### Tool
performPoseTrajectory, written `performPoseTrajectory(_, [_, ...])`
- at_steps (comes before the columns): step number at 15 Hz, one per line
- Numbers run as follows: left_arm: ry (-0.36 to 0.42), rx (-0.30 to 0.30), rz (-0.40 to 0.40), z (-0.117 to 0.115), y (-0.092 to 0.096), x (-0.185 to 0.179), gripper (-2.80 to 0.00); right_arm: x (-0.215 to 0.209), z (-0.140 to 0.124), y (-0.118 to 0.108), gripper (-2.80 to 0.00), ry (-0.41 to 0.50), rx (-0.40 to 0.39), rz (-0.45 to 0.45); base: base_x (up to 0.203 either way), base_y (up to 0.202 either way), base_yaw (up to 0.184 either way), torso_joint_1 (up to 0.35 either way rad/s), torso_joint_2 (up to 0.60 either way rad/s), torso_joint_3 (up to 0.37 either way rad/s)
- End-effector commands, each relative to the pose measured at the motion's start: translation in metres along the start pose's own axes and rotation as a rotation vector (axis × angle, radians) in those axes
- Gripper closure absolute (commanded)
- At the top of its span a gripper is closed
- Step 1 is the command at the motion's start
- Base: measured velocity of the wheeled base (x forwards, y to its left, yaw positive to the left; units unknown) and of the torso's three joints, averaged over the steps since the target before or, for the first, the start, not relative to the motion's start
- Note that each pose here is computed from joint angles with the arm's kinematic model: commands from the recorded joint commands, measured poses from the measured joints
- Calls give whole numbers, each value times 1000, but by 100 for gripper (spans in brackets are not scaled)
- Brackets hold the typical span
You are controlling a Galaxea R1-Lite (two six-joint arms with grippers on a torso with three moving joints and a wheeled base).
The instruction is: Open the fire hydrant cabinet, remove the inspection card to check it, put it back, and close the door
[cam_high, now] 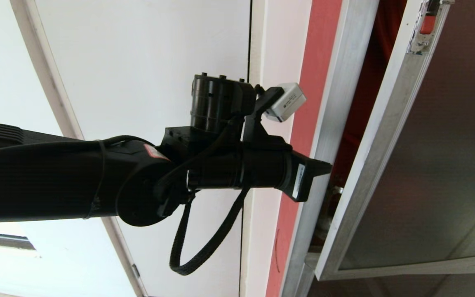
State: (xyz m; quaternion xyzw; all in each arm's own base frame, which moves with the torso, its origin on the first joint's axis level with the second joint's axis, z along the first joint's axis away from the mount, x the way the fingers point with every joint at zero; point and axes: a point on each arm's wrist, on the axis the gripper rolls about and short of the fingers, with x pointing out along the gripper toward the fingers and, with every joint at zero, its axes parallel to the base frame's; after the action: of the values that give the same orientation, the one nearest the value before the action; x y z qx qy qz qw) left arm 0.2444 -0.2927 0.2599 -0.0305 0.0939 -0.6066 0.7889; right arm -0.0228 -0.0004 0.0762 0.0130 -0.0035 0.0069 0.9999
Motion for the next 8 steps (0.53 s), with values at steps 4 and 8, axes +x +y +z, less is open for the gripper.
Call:
performPoseTrajectory(4, [-4, 2, 3, -16, 11, 31, 0, 0, 0, 0, 0, 3, 0, 0, 0, 0, 0, 0, 0, 0])
performPoseTrajectory(8, [-23, 12, -1, -14, 15, 45, 0, 0, -1, 0, 0, 4, 0, 0, 0, 0, 0, 0, 0, 0])
